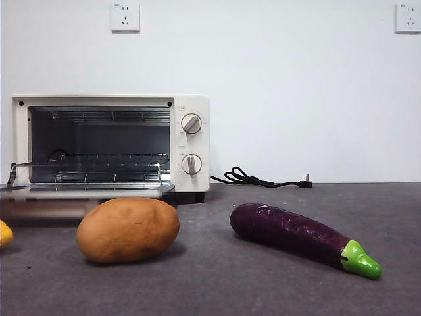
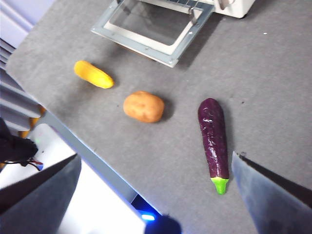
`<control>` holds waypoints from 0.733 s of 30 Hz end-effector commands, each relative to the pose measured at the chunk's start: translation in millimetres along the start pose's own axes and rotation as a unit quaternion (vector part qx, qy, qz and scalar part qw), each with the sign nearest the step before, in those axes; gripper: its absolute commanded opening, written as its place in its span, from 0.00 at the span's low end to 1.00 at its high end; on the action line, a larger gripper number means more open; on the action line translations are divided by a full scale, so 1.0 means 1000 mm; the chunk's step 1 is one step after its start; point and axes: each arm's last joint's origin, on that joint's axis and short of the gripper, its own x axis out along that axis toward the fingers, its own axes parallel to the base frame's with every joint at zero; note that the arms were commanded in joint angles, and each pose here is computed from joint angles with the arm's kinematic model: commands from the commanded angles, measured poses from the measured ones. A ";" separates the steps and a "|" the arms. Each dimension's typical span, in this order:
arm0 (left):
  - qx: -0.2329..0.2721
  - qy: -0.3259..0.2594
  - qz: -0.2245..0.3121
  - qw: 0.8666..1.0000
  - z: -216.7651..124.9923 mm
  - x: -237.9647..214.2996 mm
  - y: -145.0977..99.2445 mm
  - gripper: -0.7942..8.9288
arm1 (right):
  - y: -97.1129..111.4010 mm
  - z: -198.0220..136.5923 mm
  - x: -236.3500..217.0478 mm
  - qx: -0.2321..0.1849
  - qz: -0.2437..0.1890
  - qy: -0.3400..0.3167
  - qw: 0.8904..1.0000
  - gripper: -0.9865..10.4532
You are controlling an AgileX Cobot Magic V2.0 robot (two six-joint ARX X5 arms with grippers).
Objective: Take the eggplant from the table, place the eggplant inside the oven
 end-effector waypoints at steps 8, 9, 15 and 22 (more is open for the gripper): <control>0.008 -0.069 0.084 0.994 0.011 -0.059 -0.020 0.08 | -0.005 0.003 0.006 0.001 -0.032 0.014 0.999 0.63; 0.010 -0.073 0.087 0.993 0.012 -0.066 -0.023 0.08 | -0.006 0.003 0.008 0.004 -0.035 0.019 0.999 0.63; 0.011 -0.106 0.126 0.986 0.017 -0.113 -0.041 0.08 | -0.016 0.008 0.035 0.016 -0.047 0.085 0.995 0.63; 0.011 -0.126 0.141 0.982 0.016 -0.155 -0.060 0.08 | -0.022 0.013 0.080 0.005 -0.050 0.168 0.984 0.63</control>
